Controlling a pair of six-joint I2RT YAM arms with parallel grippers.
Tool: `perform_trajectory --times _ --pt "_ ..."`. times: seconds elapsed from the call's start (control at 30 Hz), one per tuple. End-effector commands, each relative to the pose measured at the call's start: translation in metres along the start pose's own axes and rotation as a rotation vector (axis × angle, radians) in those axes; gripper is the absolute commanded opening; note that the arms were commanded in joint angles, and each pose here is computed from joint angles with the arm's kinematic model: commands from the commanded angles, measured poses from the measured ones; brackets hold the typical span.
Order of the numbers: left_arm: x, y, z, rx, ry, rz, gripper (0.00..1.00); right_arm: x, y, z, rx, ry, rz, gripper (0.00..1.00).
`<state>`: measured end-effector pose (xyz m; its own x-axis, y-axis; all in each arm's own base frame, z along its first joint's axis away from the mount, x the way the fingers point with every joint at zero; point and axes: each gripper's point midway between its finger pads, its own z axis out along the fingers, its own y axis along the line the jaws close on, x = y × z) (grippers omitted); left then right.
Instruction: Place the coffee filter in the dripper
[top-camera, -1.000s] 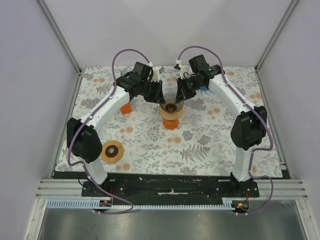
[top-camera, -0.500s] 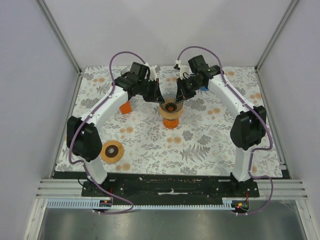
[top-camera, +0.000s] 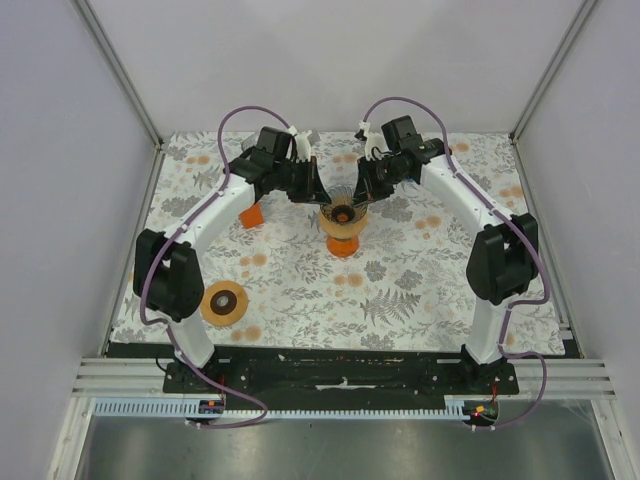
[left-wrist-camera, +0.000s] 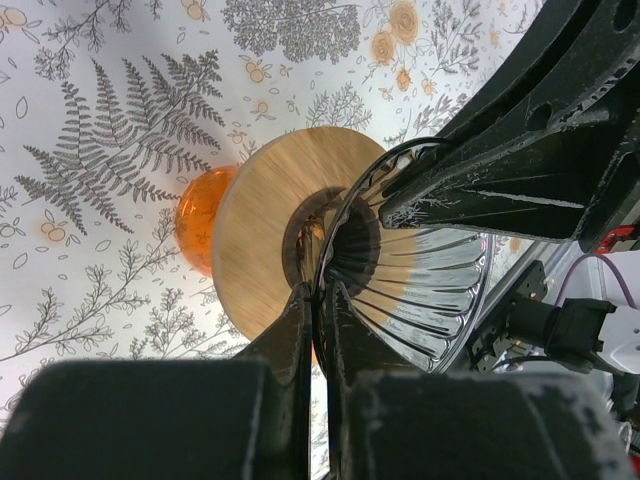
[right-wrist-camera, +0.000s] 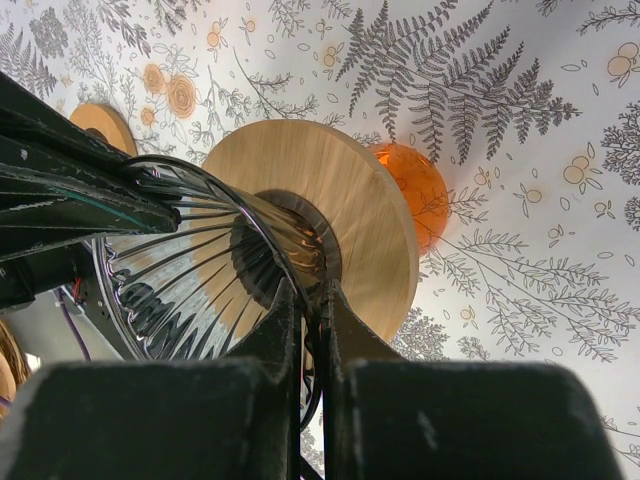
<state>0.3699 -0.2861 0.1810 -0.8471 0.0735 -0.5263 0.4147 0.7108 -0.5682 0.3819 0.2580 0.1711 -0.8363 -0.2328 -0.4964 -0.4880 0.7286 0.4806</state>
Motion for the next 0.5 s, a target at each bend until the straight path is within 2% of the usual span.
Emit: perform_trajectory --times 0.0,0.1,0.23,0.47 --pt "0.106 0.081 0.041 -0.211 0.304 -0.052 0.02 0.048 -0.025 0.037 0.039 0.144 -0.002 0.00" --pt "0.129 0.094 0.047 -0.233 0.355 -0.075 0.02 0.048 -0.026 0.038 0.047 0.140 -0.004 0.00" --pt "0.136 0.099 0.050 -0.233 0.366 -0.086 0.02 0.047 -0.026 0.038 0.046 0.137 -0.003 0.00" --pt "0.077 0.071 0.041 -0.182 0.218 0.006 0.02 0.029 -0.017 0.029 0.036 0.091 -0.020 0.00"
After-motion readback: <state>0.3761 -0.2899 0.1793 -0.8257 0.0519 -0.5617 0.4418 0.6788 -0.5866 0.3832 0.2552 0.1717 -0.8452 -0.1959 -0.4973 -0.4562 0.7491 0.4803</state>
